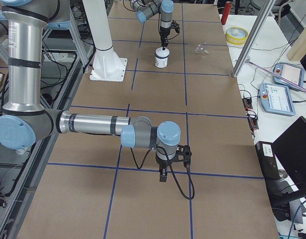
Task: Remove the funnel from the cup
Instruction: 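Lower the lid onto the mug opening with the left gripper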
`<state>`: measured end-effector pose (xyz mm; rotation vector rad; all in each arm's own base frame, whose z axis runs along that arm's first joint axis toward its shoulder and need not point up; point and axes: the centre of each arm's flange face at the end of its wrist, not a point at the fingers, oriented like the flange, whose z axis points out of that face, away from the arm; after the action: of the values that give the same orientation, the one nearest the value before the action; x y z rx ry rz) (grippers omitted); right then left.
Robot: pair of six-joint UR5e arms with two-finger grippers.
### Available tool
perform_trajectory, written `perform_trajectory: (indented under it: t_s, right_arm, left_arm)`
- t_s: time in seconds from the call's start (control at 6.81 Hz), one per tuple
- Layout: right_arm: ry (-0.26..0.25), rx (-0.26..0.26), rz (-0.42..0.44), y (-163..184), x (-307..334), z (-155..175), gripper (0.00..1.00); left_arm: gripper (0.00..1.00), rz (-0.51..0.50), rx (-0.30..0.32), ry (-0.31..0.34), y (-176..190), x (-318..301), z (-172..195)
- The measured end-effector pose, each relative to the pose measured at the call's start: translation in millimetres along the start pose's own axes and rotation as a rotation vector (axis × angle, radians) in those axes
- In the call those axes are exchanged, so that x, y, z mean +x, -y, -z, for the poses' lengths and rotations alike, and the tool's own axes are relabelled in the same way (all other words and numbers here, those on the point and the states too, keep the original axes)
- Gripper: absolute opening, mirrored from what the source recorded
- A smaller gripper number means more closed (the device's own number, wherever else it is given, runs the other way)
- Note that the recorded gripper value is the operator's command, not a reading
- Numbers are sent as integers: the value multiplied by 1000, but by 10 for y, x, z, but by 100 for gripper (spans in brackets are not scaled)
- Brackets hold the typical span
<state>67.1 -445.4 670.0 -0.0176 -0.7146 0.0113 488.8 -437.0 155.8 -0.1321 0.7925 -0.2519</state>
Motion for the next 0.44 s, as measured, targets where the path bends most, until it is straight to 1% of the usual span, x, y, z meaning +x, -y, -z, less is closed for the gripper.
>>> perform_trajectory:
  t_s: [0.44]
  right_arm:
    - [0,0,0,2,-1,1,100]
  left_arm:
    - [0,-4,-3,3,-15,10,-30]
